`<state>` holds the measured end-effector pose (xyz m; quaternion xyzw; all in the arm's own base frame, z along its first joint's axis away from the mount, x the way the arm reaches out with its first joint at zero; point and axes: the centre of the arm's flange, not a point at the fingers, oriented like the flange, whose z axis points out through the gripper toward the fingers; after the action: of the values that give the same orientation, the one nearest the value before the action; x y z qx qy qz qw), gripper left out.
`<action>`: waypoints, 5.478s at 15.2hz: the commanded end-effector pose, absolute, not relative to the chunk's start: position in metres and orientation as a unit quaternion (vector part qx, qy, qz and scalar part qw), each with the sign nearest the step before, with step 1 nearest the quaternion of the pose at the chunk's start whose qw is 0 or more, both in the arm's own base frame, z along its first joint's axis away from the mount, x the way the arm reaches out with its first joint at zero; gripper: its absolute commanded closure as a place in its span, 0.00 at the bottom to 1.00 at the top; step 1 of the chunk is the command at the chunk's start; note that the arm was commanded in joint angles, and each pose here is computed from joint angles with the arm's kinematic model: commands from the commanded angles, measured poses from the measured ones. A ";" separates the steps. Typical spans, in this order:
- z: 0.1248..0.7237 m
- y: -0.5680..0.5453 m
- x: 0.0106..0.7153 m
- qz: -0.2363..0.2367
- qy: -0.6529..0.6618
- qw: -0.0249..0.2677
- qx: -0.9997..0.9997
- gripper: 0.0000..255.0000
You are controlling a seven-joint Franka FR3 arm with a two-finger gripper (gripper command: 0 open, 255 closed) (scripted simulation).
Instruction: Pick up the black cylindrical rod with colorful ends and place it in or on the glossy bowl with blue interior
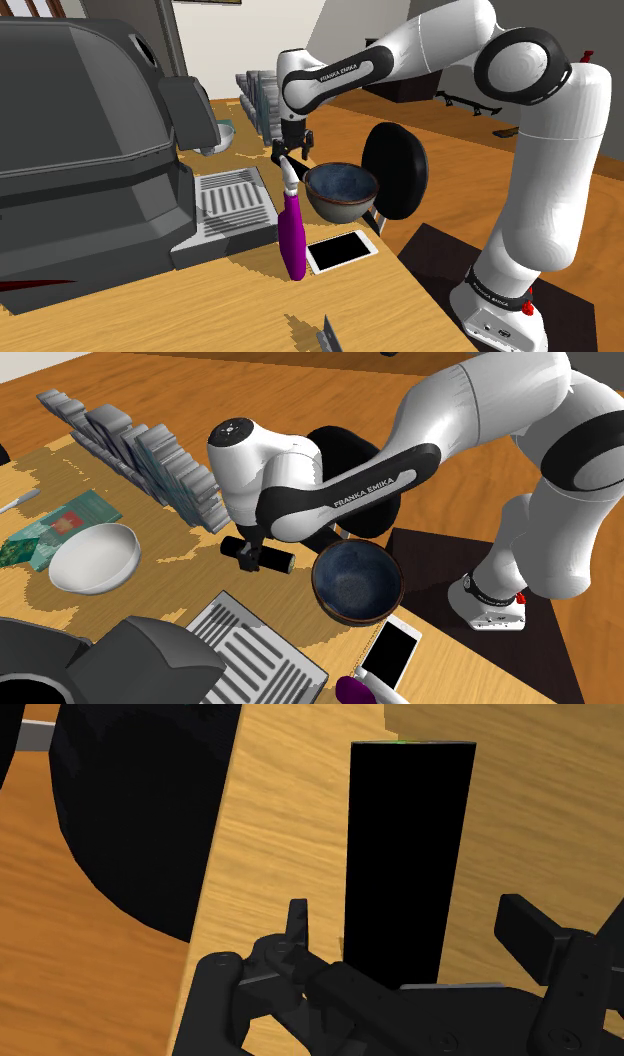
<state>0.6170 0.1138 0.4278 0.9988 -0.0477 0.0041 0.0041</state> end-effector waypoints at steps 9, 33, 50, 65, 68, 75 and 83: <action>0.428 0.114 0.617 0.004 -0.048 0.004 0.999 1.00; 0.544 0.114 0.617 0.004 -0.048 0.004 0.999 1.00; 0.602 0.131 0.540 0.004 -0.048 0.004 0.999 1.00; 0.602 0.167 0.373 0.004 -0.048 0.004 0.999 1.00; 0.586 0.167 0.373 0.004 -0.048 0.004 0.999 1.00; 0.549 0.167 0.373 0.004 -0.048 0.004 0.999 1.00; 0.528 0.167 0.373 0.004 -0.048 0.004 0.999 1.00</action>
<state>0.3732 0.1669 0.5290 0.9988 -0.0477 0.0049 0.0038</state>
